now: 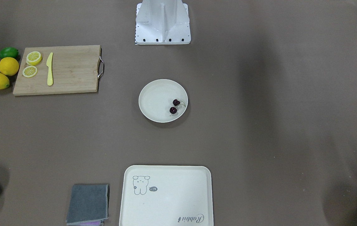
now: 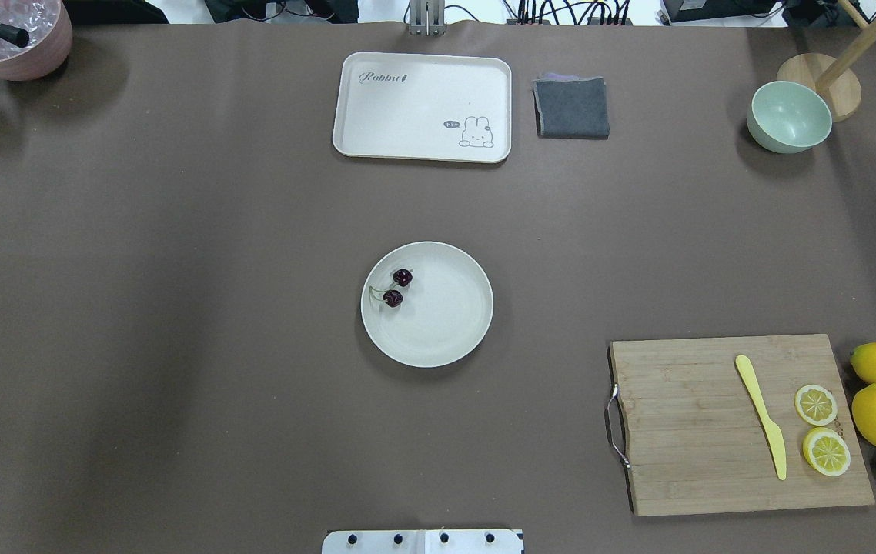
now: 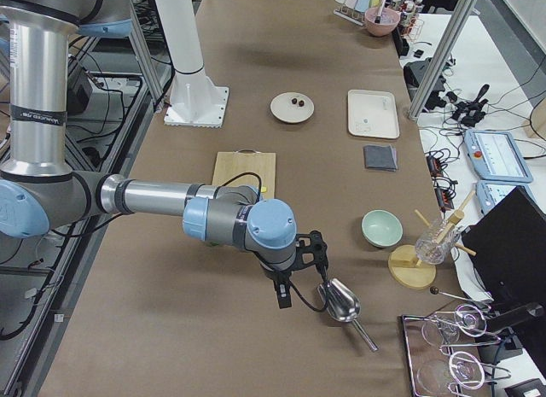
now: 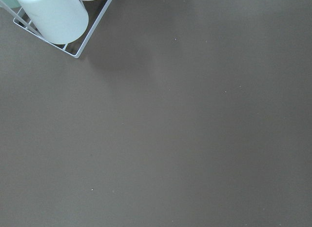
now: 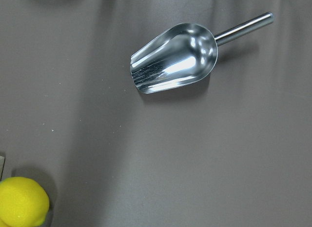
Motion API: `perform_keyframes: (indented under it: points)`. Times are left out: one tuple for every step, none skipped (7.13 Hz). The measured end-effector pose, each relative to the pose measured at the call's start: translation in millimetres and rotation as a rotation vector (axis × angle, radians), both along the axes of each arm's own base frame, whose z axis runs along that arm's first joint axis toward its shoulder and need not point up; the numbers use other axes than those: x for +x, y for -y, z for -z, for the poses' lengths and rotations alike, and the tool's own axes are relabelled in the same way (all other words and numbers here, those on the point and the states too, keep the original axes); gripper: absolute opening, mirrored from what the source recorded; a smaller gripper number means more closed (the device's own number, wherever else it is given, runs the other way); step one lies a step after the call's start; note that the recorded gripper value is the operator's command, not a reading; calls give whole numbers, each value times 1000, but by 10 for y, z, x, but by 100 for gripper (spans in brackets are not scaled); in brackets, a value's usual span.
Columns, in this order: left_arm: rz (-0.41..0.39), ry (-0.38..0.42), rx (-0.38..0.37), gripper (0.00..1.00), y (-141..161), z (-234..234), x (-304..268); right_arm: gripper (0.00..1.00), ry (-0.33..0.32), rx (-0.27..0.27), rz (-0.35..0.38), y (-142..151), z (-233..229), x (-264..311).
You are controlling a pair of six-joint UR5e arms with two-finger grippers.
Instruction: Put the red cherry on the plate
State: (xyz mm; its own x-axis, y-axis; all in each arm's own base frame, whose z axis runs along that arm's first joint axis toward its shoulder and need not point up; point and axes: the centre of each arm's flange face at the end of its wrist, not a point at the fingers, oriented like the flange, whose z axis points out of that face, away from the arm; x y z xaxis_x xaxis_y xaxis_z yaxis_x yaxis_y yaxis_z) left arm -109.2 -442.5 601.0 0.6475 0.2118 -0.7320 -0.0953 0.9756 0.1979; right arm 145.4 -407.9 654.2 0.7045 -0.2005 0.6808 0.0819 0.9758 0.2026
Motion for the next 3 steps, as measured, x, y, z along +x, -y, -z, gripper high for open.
perform_keyframes:
  points:
    - [-2,0,0,98,2,0,7,100,0,2,0,3,10,1]
    - [-2,0,1,98,2,3,8,100,-1,10,0,7,51,1]
    - [-2,0,2,98,3,7,10,100,-4,25,0,7,120,2]
